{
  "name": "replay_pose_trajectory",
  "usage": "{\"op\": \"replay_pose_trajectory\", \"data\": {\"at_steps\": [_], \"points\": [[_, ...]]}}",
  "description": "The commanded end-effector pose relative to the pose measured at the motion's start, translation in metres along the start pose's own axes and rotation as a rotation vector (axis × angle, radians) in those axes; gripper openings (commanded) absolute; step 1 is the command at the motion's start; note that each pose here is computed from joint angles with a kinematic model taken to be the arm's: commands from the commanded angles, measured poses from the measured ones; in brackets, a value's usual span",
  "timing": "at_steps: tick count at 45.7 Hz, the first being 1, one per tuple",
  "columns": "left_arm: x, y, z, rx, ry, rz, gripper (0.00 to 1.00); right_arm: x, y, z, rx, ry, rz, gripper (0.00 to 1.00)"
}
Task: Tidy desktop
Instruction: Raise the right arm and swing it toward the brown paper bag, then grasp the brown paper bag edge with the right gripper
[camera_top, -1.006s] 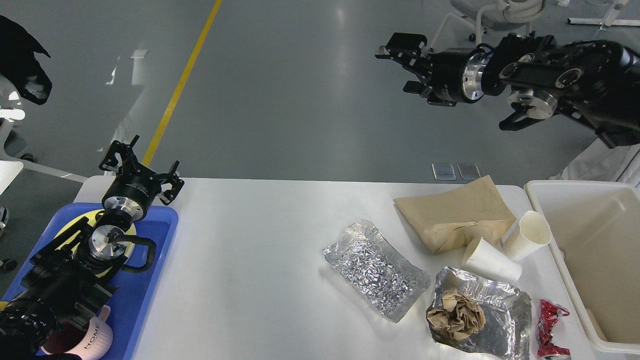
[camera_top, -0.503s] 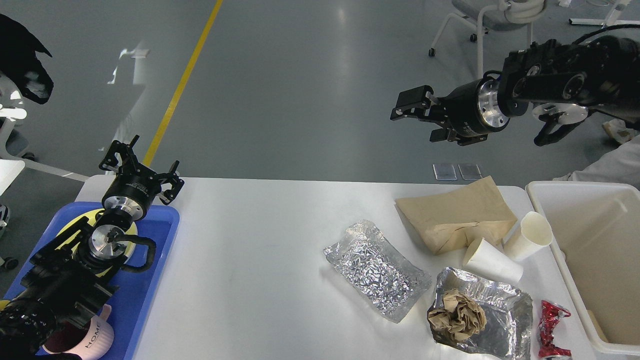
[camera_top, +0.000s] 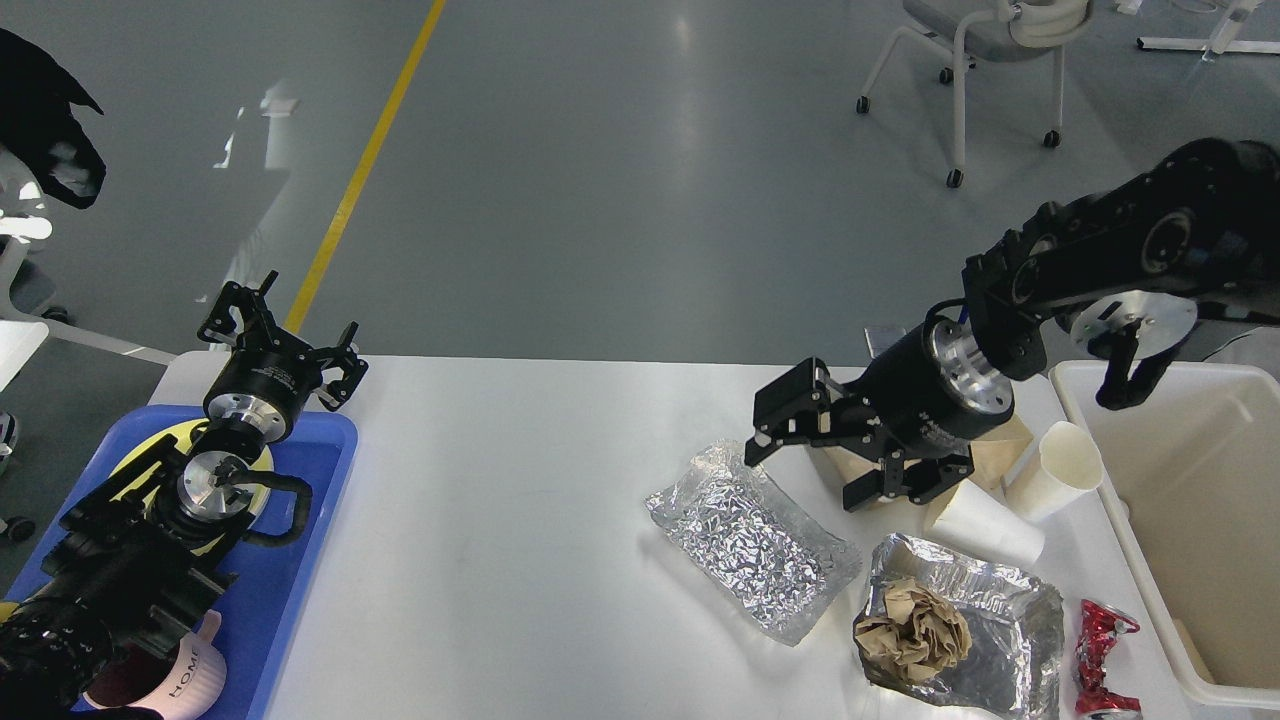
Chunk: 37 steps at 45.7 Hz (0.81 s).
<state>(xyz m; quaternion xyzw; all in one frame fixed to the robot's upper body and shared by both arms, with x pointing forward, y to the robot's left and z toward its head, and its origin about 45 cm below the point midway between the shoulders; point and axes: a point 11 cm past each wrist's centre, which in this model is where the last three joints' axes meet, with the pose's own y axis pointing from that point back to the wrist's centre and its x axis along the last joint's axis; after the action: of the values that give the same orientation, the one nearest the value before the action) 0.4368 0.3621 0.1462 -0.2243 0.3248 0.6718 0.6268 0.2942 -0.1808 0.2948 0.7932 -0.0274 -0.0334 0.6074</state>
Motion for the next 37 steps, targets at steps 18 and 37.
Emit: {"op": "replay_pose_trajectory", "data": {"at_steps": [18,37], "points": [[0.0,0.0,0.0,0.001,0.0,0.0,0.98,-0.002,0.011,0.063,-0.092,-0.172,0.033,1.0],[0.004,0.002,0.0,-0.001,0.002,0.008,0.98,0.012,0.016,0.073,-0.036,-0.328,0.158,1.0]]}}
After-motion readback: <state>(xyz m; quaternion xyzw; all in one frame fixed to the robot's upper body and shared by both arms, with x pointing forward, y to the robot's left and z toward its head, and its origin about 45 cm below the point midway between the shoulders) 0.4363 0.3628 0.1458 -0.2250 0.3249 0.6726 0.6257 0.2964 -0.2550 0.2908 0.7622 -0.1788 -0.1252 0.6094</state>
